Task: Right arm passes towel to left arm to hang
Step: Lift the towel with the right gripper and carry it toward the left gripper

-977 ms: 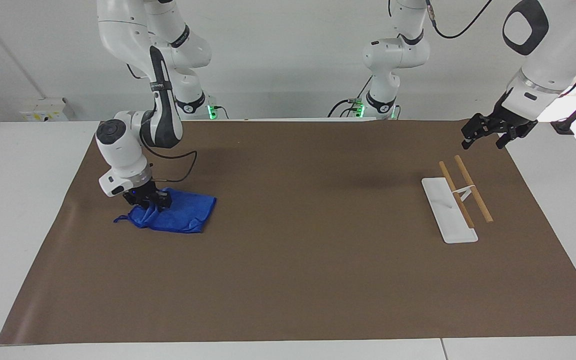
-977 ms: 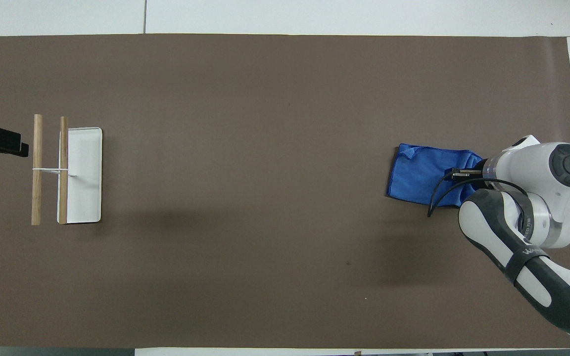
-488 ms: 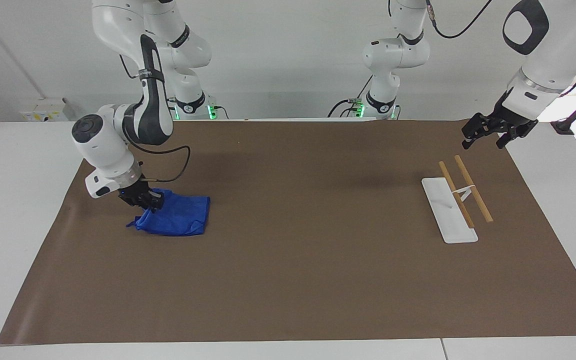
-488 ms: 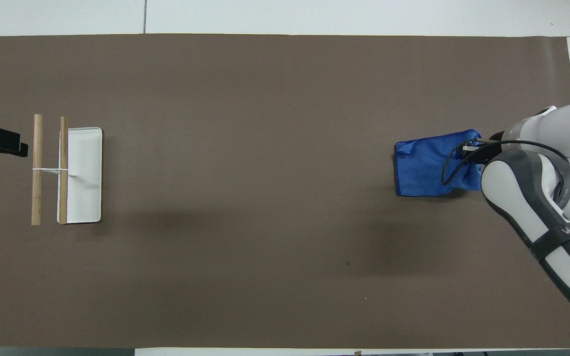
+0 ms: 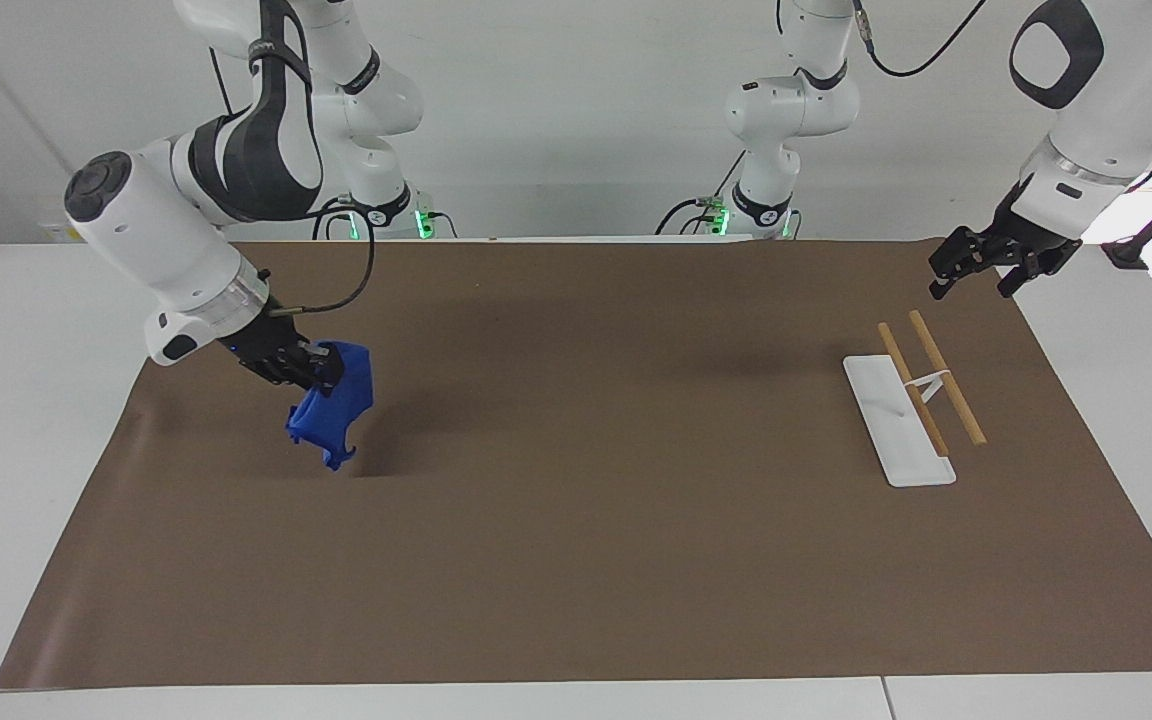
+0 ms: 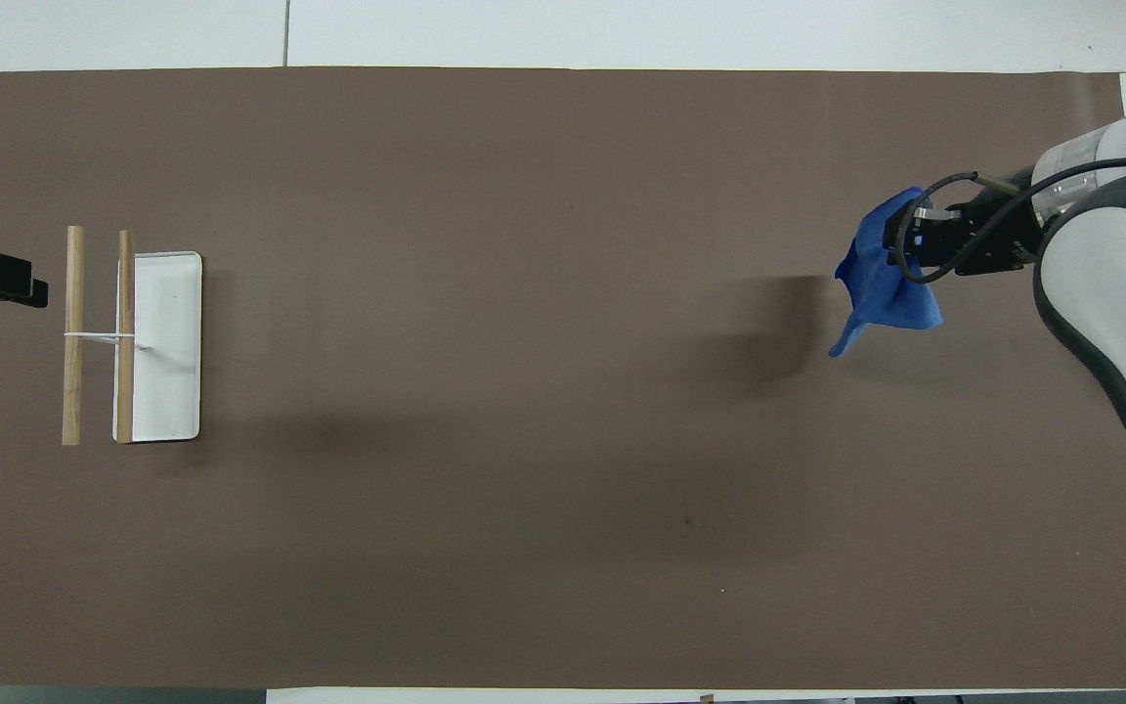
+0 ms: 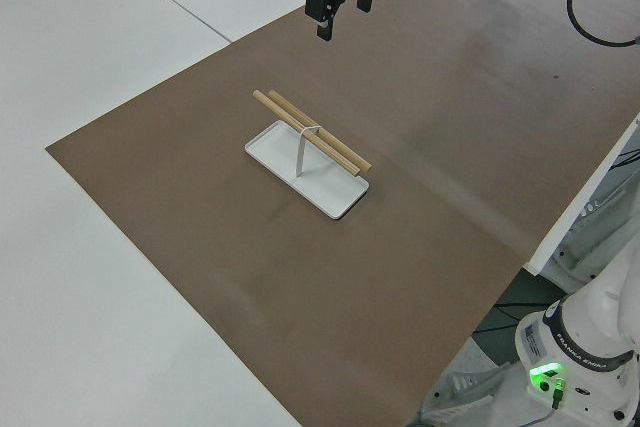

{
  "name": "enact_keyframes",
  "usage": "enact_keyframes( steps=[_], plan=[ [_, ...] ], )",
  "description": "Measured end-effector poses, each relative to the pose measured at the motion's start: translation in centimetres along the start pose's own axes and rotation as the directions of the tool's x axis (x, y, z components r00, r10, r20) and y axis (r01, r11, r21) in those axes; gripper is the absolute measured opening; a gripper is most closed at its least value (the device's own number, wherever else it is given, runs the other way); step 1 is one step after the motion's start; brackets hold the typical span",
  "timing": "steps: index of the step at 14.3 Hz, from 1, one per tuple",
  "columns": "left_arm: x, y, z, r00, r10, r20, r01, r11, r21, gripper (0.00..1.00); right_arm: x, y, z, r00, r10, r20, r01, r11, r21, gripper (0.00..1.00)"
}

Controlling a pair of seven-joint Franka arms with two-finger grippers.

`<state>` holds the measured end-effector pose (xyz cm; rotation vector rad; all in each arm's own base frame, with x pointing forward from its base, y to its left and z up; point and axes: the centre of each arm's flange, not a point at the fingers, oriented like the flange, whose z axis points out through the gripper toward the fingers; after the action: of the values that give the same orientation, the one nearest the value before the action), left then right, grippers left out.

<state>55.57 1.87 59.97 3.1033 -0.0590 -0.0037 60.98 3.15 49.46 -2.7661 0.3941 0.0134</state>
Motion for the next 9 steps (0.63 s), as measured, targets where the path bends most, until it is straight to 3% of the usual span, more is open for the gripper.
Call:
enact_keyframes(
  steps=[3,5,9],
  plan=[
    [0.0,0.0,0.0,1.000,0.000,0.000,0.000,1.000,0.000,1.00,-0.5,-5.5,-1.8,0.989,0.145,0.023,-0.146,0.973,0.178,0.14],
    [0.0,0.0,0.0,1.000,0.000,0.000,0.000,1.000,0.000,1.00,-1.0,-9.5,-1.7,0.971,0.232,0.058,-0.239,0.928,0.285,0.14],
    [-0.3,0.1,0.7,1.000,0.000,0.016,0.000,1.000,-0.001,1.00,-3.6,-20.0,1.2,0.886,0.449,0.115,-0.439,0.736,0.515,0.14]
  ],
)
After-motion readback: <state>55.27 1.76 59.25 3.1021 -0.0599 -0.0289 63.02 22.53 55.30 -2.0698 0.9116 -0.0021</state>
